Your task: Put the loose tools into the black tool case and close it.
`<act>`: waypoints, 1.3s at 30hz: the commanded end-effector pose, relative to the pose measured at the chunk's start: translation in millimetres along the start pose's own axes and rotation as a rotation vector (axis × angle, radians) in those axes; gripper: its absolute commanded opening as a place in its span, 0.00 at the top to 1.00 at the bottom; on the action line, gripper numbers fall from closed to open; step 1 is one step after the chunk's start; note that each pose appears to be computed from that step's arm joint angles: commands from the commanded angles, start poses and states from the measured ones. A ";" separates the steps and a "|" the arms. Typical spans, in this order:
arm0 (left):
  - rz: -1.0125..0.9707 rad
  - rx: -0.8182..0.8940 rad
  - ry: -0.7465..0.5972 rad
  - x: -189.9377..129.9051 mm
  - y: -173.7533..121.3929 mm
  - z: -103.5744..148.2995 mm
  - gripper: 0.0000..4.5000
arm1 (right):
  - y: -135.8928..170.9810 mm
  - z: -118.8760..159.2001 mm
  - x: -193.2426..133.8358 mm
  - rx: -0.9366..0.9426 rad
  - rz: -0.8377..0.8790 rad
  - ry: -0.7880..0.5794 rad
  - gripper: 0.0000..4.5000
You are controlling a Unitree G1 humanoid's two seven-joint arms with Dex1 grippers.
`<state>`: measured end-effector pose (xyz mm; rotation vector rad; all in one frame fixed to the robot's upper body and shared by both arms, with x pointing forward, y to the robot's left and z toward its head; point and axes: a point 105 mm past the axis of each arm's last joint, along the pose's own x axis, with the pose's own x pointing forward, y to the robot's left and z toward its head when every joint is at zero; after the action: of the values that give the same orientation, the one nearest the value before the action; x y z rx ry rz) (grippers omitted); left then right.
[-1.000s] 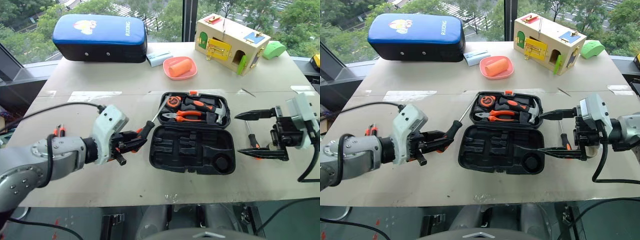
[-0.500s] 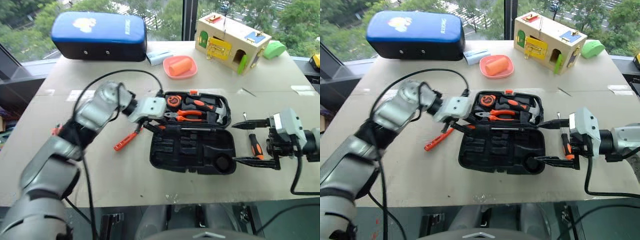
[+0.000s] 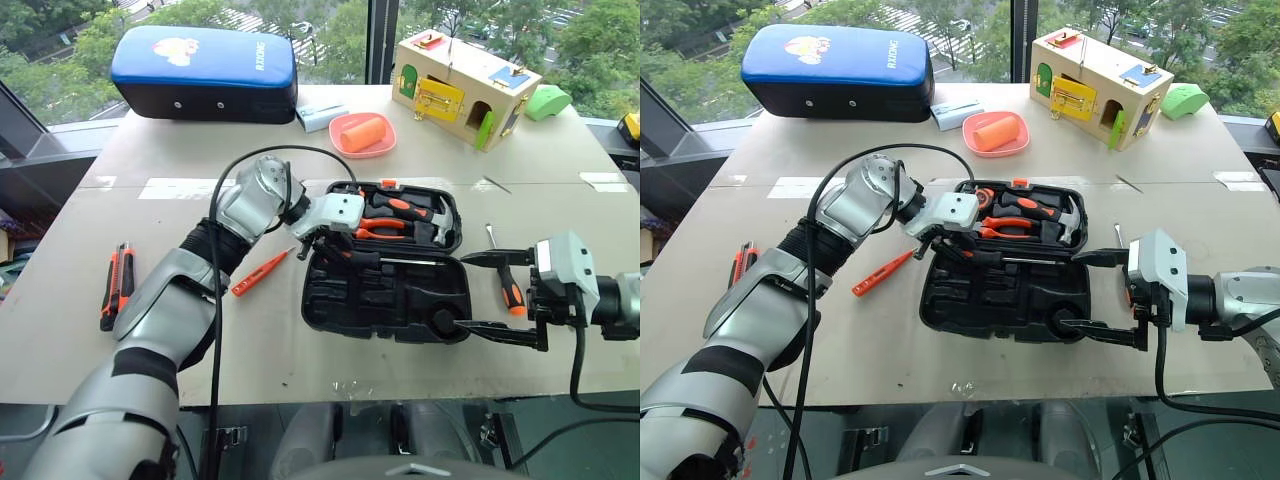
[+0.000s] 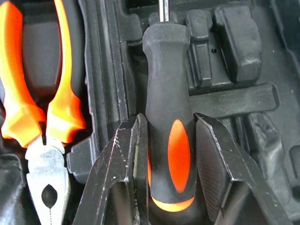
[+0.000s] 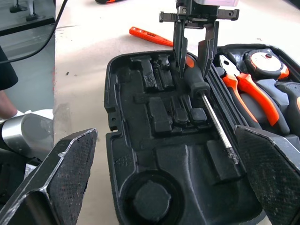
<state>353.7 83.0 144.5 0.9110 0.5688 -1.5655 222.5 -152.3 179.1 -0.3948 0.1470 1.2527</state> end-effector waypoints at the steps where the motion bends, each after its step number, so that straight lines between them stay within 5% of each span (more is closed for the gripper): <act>1: 0.033 -0.040 0.045 -10.4 1.0 -3.6 0.76 | -4.2 11.4 -3.0 -0.048 -0.018 -0.036 0.00; 7: 0.036 -0.067 0.069 -11.1 -1.6 -7.3 0.76 | -7.7 10.9 -1.7 -0.049 -0.018 -0.047 0.00; 14: 0.028 -0.076 0.053 -18.8 -5.6 0.8 0.06 | -7.7 9.0 0.0 -0.045 -0.015 -0.054 0.00; 20: 0.073 -0.055 -0.042 -28.9 1.1 21.7 0.06 | -6.3 8.0 0.8 -0.037 -0.013 -0.061 0.00; 24: 0.080 -0.054 -0.080 -21.7 4.3 26.0 0.40 | -6.0 7.4 1.9 -0.036 -0.014 -0.063 0.00; 29: 0.066 -0.048 -0.081 -5.6 4.3 25.3 0.95 | -7.9 5.0 1.2 -0.037 -0.027 -0.052 0.00; 39: -0.009 0.004 0.038 36.2 -9.2 -0.5 0.98 | -7.1 0.3 0.4 -0.010 -0.051 -0.047 0.00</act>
<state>351.0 60.2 139.1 0.8961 0.5257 -1.5326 230.8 -154.0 175.6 -0.3602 0.1155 1.2197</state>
